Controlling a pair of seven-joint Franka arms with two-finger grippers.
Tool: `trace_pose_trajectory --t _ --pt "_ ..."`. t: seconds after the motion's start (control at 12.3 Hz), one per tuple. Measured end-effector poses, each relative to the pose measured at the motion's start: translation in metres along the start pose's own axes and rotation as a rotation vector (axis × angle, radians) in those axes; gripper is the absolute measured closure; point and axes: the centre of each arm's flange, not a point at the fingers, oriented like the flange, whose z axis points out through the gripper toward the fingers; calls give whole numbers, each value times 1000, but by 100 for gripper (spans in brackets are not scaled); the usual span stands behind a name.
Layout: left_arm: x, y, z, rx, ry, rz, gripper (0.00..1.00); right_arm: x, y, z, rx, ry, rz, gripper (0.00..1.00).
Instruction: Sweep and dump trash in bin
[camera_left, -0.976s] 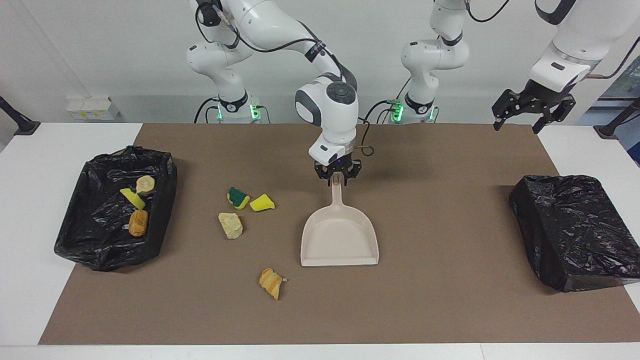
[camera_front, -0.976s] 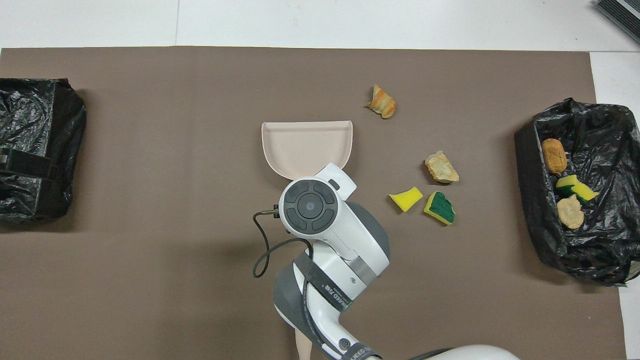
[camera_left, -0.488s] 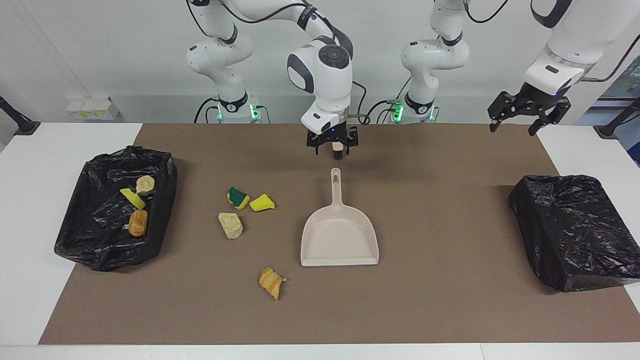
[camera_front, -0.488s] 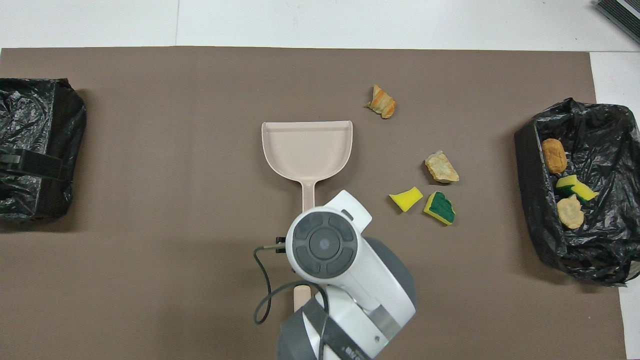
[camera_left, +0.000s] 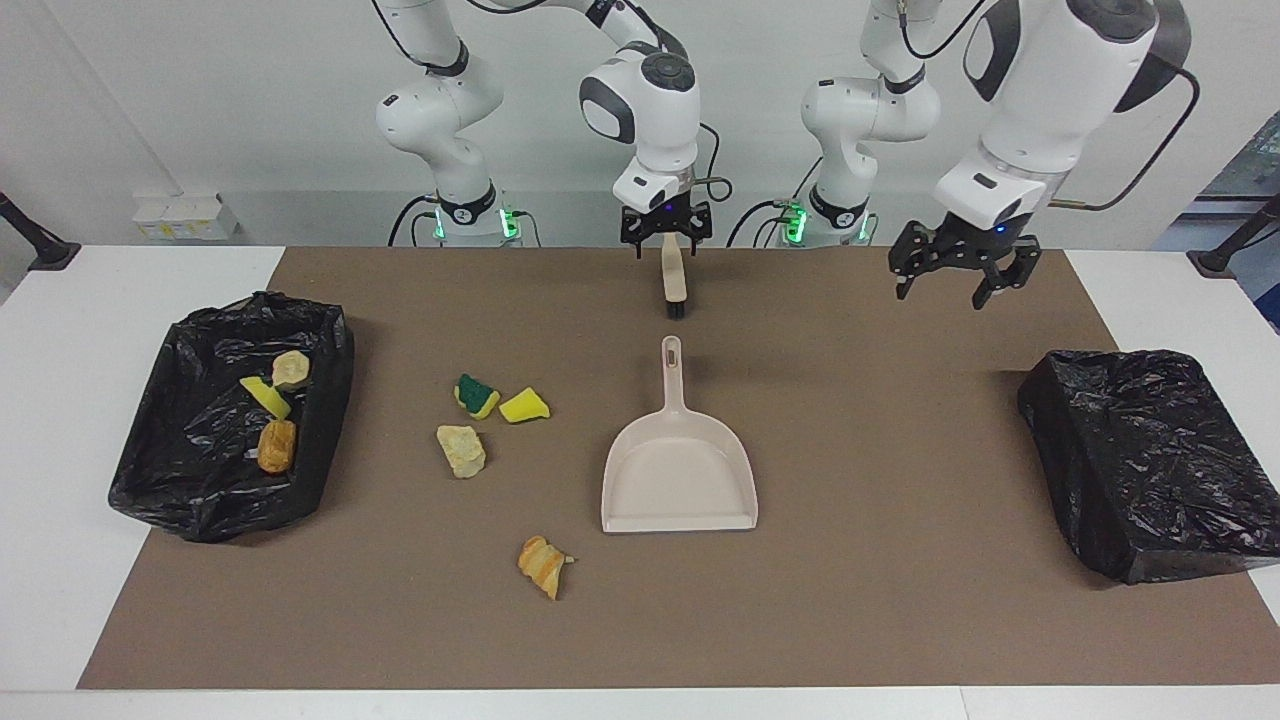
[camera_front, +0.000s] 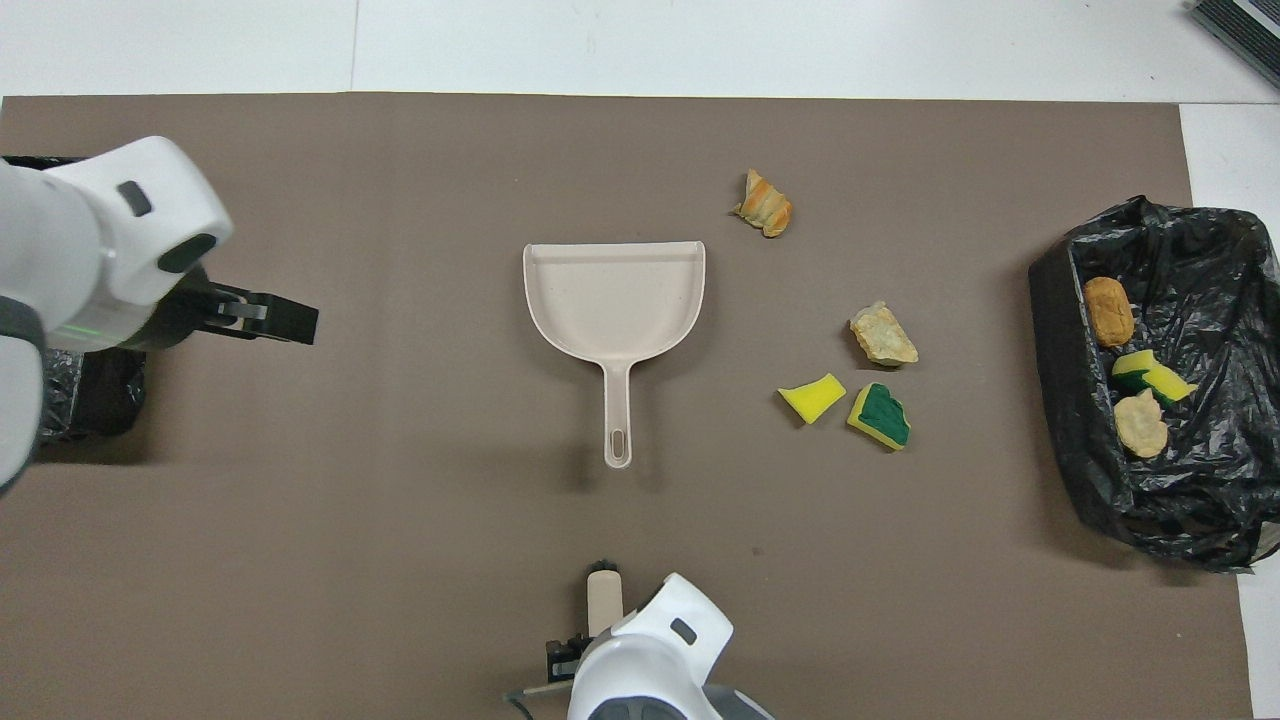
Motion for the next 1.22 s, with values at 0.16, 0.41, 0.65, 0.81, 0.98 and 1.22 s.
trace_pose_trajectory --t 0.16,0.41,0.65,0.81,0.98,1.22 --pt "1 45 29 -6 -3 2 0 -44 -12 19 7 6 9 0" --pt "1 122 91 -12 -27 7 0 -97 -18 65 -1 8 -9 1" --pt "-7 196 157 -29 -8 3 0 -101 -14 72 -14 2 -11 14" --pt "-16 236 188 -42 4 -13 0 -105 -16 73 -14 1 -7 31" --pt "-18 259 207 -59 27 -42 0 -107 -16 72 -14 2 0 56" --pt "-24 273 240 -48 -4 -34 0 -106 -17 71 -11 3 5 74"
